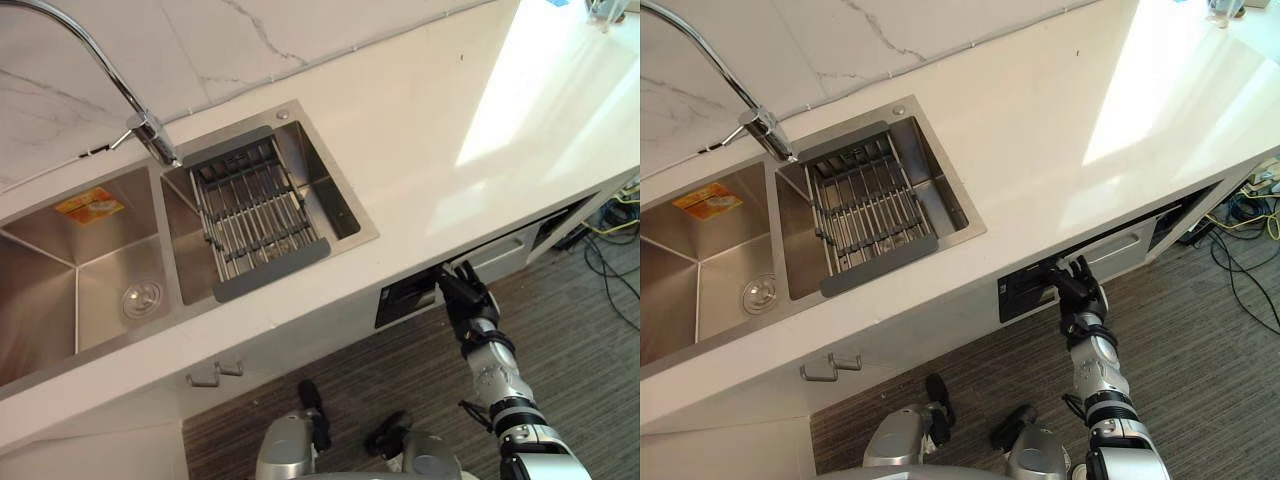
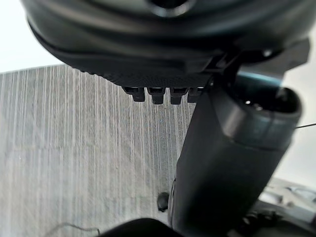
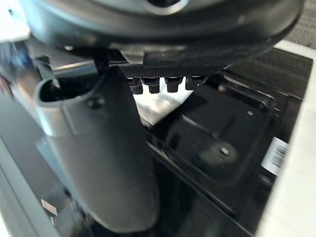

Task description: Walk over to the sink, pick up the cup, carry it to the dishwasher, place the cup inside the dishwasher, then close the dishwasher door

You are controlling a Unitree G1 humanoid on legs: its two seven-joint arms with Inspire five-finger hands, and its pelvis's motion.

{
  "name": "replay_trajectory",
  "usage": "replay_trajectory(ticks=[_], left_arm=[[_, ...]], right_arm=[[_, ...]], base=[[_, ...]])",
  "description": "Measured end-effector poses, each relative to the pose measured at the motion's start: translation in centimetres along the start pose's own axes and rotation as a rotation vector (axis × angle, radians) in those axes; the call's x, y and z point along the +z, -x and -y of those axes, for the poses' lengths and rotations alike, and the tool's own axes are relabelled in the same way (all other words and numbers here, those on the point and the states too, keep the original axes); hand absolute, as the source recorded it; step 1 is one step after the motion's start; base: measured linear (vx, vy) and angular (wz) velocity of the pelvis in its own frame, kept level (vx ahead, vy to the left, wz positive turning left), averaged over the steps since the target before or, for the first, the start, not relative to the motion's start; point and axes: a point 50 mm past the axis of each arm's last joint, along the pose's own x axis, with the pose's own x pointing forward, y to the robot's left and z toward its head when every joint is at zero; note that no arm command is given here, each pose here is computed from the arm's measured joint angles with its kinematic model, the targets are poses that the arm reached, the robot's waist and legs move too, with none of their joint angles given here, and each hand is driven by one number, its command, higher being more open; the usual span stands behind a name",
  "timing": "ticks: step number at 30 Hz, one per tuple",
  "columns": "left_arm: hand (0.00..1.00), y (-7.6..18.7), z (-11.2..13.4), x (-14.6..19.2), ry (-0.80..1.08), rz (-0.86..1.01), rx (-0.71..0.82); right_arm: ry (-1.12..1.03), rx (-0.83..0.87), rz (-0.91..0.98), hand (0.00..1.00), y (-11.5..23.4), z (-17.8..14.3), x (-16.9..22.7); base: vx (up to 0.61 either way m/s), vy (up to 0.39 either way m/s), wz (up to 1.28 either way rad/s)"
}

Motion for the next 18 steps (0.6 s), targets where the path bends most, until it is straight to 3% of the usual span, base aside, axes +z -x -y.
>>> replay_trajectory(ticks=[4, 7, 10, 14, 18], left_arm=[[1.00, -0.1, 0.3, -1.4, 0.127, -0.038, -0.004], [1.00, 0.0, 0.4, -3.1, 0.248, -0.085, 0.005], [1.00, 0.0, 0.1, -3.6, 0.314, -0.127, 0.017], [1.00, 0.3, -1.5, -3.4, 0.328, -0.137, 0.036], [1.00, 0.5, -2.5, -3.6, 0.322, -0.150, 0.033]], right_arm=[[0.080, 0.054, -0.072, 1.00, 2.4, 1.1, -2.7], [0.123, 0.053, -0.238, 1.00, 6.5, 3.3, -7.6], [0.151, -0.031, -0.453, 1.00, 10.4, 5.5, -12.6], [0.123, -0.230, -0.537, 1.00, 13.1, 8.8, -14.1], [0.230, -0.382, -0.666, 1.00, 16.9, 12.3, -14.8]], base=[[-0.01, -0.089, 0.10], [0.07, -0.026, 0.10], [0.10, 0.039, -0.07], [0.11, 0.101, -0.04], [0.14, 0.166, 0.11]])
